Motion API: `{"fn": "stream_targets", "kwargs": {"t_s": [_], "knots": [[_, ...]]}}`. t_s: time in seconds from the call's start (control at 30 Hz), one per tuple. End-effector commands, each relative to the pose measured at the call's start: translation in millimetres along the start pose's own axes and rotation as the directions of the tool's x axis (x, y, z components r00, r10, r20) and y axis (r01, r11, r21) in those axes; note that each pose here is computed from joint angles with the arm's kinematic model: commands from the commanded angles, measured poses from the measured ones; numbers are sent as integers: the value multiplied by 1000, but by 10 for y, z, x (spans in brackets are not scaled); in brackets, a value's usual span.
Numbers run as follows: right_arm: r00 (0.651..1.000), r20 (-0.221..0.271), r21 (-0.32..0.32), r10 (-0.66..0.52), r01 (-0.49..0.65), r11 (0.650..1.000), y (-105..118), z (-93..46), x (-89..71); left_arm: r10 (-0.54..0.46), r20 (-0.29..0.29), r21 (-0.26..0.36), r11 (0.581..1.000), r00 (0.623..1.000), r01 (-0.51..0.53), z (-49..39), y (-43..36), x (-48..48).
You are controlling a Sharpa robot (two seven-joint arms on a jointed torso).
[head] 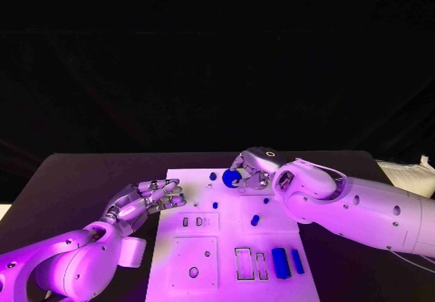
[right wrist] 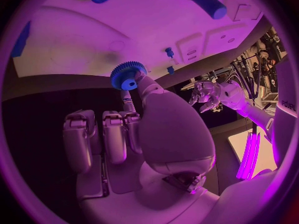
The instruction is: Assemble the parts on the task board
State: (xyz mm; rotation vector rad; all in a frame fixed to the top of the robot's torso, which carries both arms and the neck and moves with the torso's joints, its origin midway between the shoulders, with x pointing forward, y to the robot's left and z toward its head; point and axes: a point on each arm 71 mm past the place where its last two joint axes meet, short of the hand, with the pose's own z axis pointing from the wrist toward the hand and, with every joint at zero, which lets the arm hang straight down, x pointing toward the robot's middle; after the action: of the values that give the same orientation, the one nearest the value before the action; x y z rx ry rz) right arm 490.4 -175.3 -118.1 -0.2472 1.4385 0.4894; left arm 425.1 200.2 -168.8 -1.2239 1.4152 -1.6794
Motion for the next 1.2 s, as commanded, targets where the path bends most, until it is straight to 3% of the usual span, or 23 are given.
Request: {"fn": "stream_targets", "kwargs": {"t_s": [0.03,0.27,0.7,1.2], "knots": [[997,65,-42,-36,39,998,110,31,-36,-12,-25,4,1000,1000,12,5,-6,30],[997,53,-86,-49,53,995,297,130,60,-12,-26,3,1000,1000,12,7,-4,35],[998,9,-116,-67,68,991,452,261,251,-14,-32,4,1000,999,15,18,1,55],[994,-28,-89,-101,98,991,495,358,366,-15,-33,4,1000,999,15,21,3,59]]}}
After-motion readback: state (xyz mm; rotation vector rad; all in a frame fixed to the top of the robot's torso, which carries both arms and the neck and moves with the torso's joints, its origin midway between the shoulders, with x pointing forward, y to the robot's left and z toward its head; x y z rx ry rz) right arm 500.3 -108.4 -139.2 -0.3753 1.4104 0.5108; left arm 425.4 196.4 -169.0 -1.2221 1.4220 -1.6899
